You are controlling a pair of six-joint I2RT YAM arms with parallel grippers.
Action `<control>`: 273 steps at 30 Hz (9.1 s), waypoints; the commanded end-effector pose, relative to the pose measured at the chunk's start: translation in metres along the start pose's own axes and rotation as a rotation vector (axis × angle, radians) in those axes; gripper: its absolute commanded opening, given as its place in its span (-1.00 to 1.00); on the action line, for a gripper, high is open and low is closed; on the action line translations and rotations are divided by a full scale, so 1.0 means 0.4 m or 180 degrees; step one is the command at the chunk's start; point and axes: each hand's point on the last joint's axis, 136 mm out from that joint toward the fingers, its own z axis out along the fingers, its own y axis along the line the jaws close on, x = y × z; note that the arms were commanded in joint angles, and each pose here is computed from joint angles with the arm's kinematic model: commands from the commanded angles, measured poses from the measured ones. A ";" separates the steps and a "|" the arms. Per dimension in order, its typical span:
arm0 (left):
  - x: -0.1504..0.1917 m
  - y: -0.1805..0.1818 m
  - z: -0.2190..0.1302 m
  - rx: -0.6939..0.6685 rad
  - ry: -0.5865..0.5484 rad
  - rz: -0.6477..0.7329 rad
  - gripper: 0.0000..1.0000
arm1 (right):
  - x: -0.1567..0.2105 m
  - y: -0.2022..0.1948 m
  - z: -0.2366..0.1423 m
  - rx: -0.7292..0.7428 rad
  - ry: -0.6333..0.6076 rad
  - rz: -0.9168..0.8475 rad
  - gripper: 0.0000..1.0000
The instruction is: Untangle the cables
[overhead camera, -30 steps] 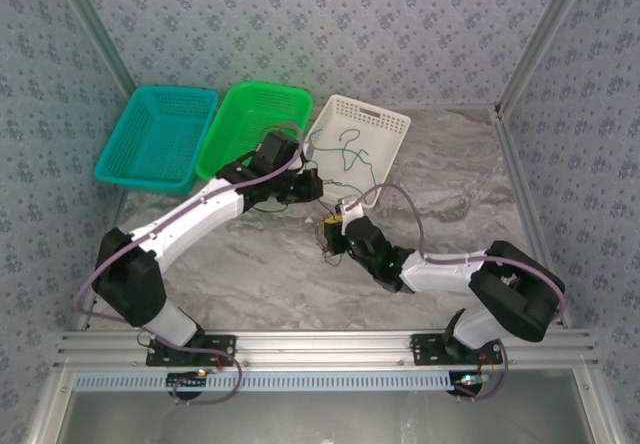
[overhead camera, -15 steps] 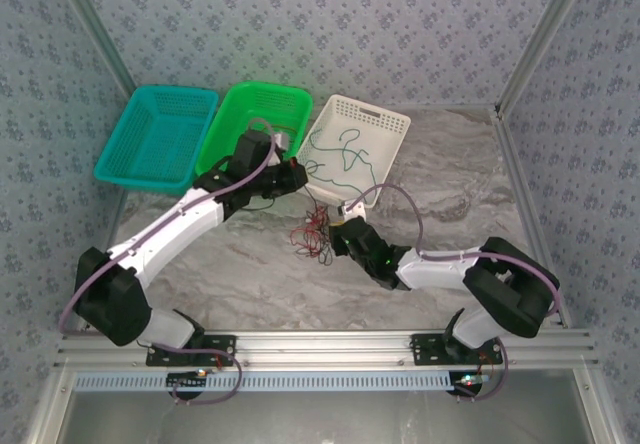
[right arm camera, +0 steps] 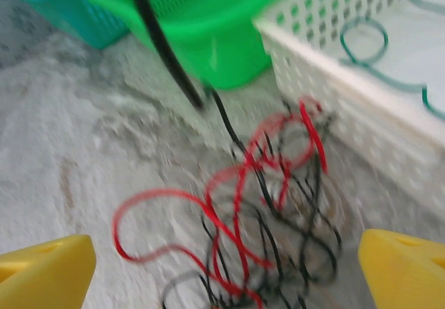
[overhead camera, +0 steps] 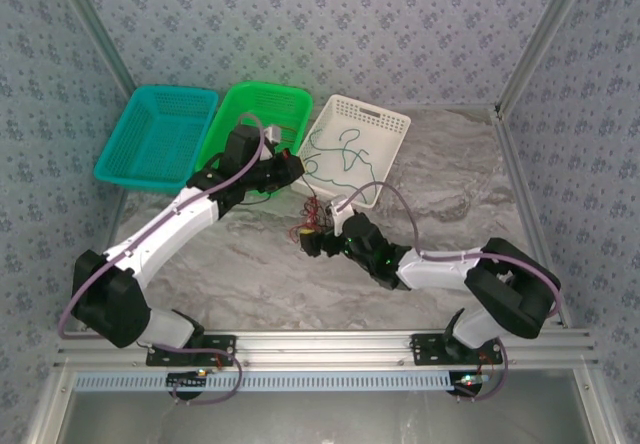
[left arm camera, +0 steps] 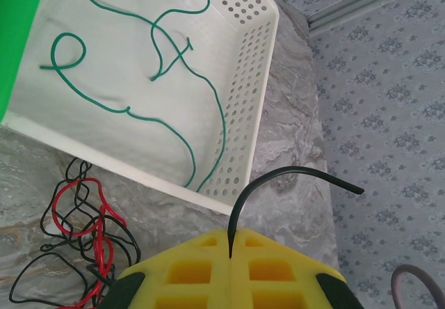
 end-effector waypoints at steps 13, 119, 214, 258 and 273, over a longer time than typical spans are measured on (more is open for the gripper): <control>-0.048 -0.149 -0.107 0.0673 -0.0140 -0.0198 -1.00 | -0.122 -0.006 0.162 0.0696 -0.0829 -0.0274 0.24; -0.713 0.613 -0.549 -0.2694 -0.2347 -0.0477 -0.98 | -0.160 -0.177 -0.195 0.1512 -0.0373 0.0625 0.99; 0.573 0.273 0.192 -0.1566 0.1482 0.1947 0.27 | 0.077 -0.311 -0.202 0.1445 0.0678 0.1362 0.99; 0.478 0.178 0.168 -0.1045 0.1354 0.1554 0.02 | 0.048 -0.338 -0.270 0.1392 0.0194 0.1712 0.99; 0.541 0.262 0.254 -0.1631 0.1578 0.1771 0.04 | 0.055 -0.343 -0.280 0.1420 0.0187 0.1740 1.00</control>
